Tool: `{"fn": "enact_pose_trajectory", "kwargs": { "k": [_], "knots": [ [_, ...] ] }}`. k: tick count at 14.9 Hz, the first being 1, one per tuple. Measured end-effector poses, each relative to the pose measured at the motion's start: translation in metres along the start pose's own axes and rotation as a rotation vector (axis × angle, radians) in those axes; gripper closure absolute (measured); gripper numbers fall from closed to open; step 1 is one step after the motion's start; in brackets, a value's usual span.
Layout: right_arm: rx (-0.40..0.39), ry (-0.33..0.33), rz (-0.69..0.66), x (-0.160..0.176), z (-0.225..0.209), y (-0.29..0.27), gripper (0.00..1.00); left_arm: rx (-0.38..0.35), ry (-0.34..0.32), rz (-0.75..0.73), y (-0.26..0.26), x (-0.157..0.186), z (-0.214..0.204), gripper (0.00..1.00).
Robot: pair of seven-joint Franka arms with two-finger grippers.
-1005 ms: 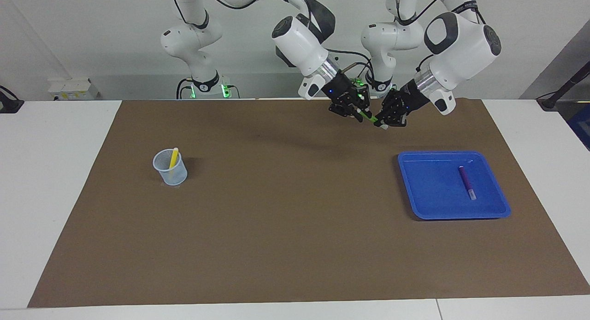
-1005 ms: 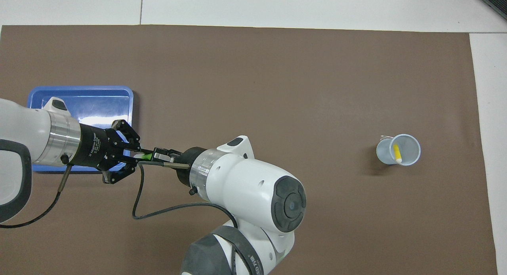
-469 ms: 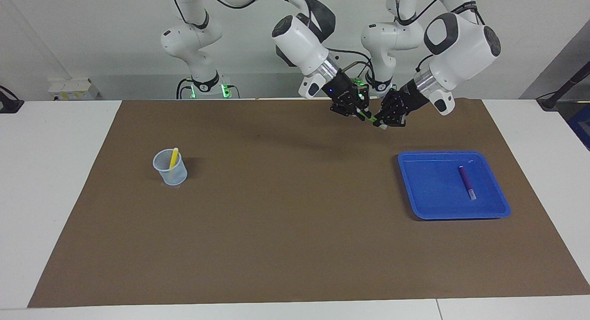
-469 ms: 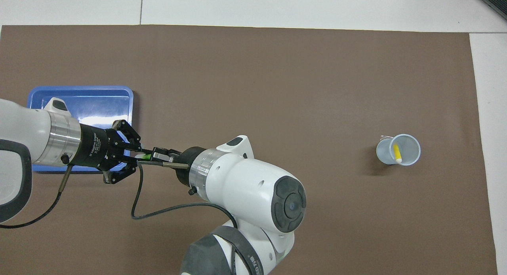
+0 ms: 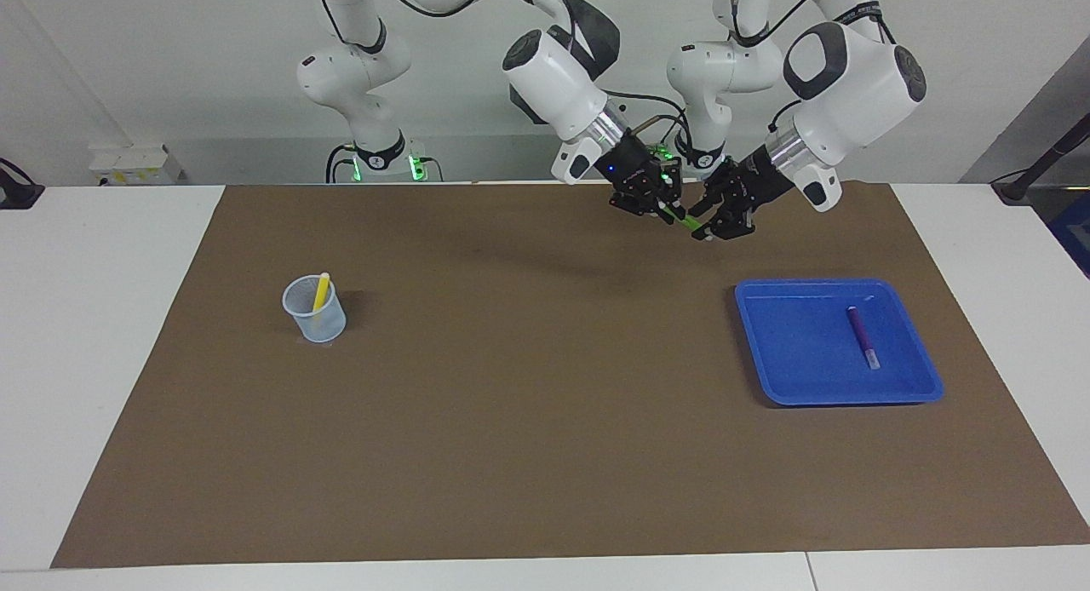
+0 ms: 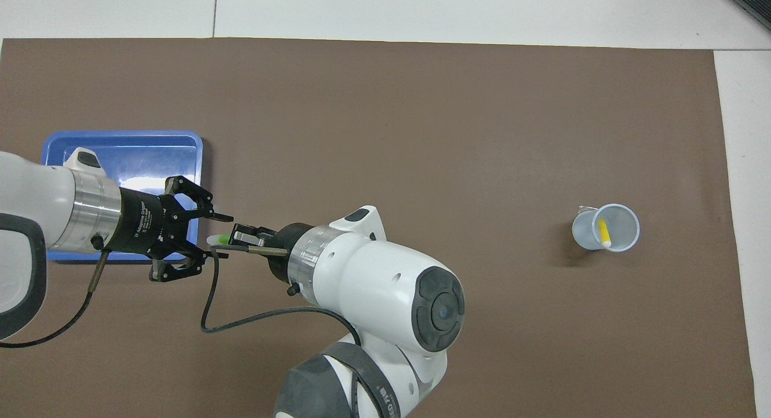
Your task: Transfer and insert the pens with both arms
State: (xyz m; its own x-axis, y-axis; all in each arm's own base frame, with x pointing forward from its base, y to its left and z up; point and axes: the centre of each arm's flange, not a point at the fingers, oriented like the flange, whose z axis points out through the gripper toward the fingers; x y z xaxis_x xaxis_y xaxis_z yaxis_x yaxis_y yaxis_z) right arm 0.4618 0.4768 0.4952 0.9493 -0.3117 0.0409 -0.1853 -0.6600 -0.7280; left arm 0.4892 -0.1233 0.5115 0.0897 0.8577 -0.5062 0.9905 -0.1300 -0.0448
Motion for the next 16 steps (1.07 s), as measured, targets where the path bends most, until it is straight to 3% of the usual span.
{"fn": "enact_pose_trajectory", "kwargs": {
  "k": [3, 4, 6, 13, 16],
  "knots": [
    [-0.023, -0.005, -0.052, 0.015, -0.002, 0.010, 0.81, 0.003, 0.001, 0.059, -0.002, -0.006, 0.002, 0.42],
    [-0.040, -0.015, -0.082, 0.025, -0.004, 0.017, 0.81, 0.008, 0.002, 0.121, -0.003, -0.006, 0.004, 0.49],
    [-0.074, -0.039, -0.147, 0.047, -0.009, 0.033, 0.81, 0.023, 0.019, 0.295, -0.006, 0.000, 0.008, 0.50],
    [-0.244, -0.136, -0.362, 0.109, -0.051, 0.081, 0.81, 0.105, 0.164, 0.894, -0.018, 0.078, -0.019, 0.50],
    [-0.363, -0.208, -0.496, 0.128, -0.083, 0.102, 0.81, 0.171, 0.223, 1.109, -0.022, 0.107, -0.033, 0.47]
  ]
}}
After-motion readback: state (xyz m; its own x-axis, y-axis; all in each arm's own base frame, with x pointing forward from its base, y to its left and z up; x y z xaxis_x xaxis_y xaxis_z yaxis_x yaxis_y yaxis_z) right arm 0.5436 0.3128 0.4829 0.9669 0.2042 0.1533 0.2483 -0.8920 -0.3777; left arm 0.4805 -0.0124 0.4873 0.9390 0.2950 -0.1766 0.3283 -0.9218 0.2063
